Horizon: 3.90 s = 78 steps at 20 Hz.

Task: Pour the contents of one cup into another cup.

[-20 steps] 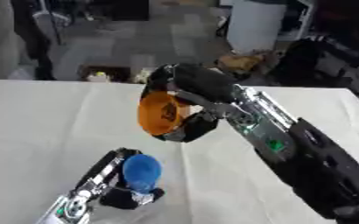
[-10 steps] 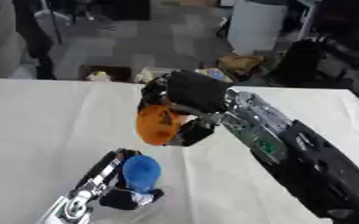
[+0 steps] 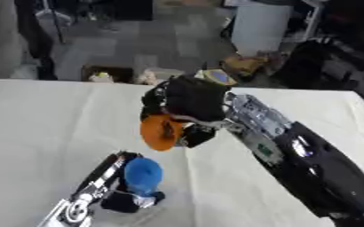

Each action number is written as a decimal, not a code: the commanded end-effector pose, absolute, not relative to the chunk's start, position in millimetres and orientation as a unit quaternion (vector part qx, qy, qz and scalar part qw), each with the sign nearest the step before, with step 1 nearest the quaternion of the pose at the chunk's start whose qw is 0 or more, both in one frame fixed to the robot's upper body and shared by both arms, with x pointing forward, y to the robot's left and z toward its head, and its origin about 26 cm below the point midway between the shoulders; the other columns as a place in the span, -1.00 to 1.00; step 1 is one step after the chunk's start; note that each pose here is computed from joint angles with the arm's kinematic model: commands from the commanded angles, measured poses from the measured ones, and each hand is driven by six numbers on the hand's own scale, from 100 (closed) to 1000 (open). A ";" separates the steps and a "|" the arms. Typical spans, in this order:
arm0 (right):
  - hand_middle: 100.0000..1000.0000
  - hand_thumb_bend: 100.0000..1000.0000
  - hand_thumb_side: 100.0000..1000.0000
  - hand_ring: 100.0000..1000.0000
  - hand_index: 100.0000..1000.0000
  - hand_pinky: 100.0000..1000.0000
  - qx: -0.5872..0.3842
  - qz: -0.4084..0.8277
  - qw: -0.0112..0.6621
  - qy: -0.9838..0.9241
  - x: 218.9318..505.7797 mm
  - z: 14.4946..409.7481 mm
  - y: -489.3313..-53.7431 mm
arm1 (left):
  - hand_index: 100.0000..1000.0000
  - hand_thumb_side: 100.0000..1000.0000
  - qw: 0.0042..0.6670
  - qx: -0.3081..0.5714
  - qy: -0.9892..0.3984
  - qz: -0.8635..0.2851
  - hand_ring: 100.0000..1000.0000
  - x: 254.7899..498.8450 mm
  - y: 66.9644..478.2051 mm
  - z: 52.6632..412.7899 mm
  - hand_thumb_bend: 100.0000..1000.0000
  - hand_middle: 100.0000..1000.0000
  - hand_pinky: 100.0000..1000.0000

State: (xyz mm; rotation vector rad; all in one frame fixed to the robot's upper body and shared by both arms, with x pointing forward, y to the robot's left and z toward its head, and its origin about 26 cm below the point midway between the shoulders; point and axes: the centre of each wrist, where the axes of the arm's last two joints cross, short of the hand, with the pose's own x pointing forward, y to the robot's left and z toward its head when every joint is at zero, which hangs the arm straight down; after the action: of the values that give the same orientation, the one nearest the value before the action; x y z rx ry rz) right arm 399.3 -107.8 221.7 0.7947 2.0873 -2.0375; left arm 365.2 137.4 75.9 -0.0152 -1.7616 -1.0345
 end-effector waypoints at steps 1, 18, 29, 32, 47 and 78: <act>-0.08 -0.94 -1.00 -0.12 0.26 -0.30 0.283 -0.674 0.090 0.676 401.0 232.5 -106.7 | -0.19 -1.00 0.509 -0.005 -0.745 -0.431 -0.70 367.7 133.8 85.6 -0.14 -0.81 -1.00; -0.02 -0.98 -1.00 -0.03 0.26 -0.16 0.327 -0.688 0.162 0.627 405.5 230.3 -102.3 | -0.17 -1.00 0.506 -0.007 -0.749 -0.429 -0.70 368.4 132.8 88.4 -0.15 -0.81 -1.00; 0.03 -0.95 -1.00 0.05 0.27 -0.03 0.372 -0.701 0.185 0.579 407.1 228.6 -98.4 | -0.17 -1.00 0.508 -0.008 -0.749 -0.425 -0.70 368.5 133.0 88.6 -0.16 -0.81 -1.00; 0.03 -0.94 -1.00 0.07 0.26 0.00 0.383 -0.701 0.193 0.570 407.0 228.0 -97.4 | -0.17 -1.00 0.508 -0.008 -0.749 -0.424 -0.71 368.5 132.9 88.4 -0.15 -0.81 -1.00; 0.02 -0.94 -1.00 0.07 0.25 0.00 0.395 -0.695 0.202 0.565 408.9 225.9 -97.7 | -0.16 -1.00 0.508 -0.007 -0.750 -0.424 -0.71 368.4 132.7 89.3 -0.17 -0.81 -1.00; 0.01 -0.88 -1.00 0.07 0.24 0.00 0.390 -0.692 0.205 0.572 409.2 227.1 -99.3 | -0.16 -1.00 0.509 -0.005 -0.751 -0.421 -0.71 367.7 131.5 90.1 -0.20 -0.81 -1.00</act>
State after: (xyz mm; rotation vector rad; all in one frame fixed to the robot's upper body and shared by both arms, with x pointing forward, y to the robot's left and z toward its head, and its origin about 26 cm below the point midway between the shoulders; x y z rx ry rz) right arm 408.1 -97.2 214.5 1.0584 1.5993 -1.9610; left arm 365.8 133.8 78.5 -0.0128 -1.7711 -1.0139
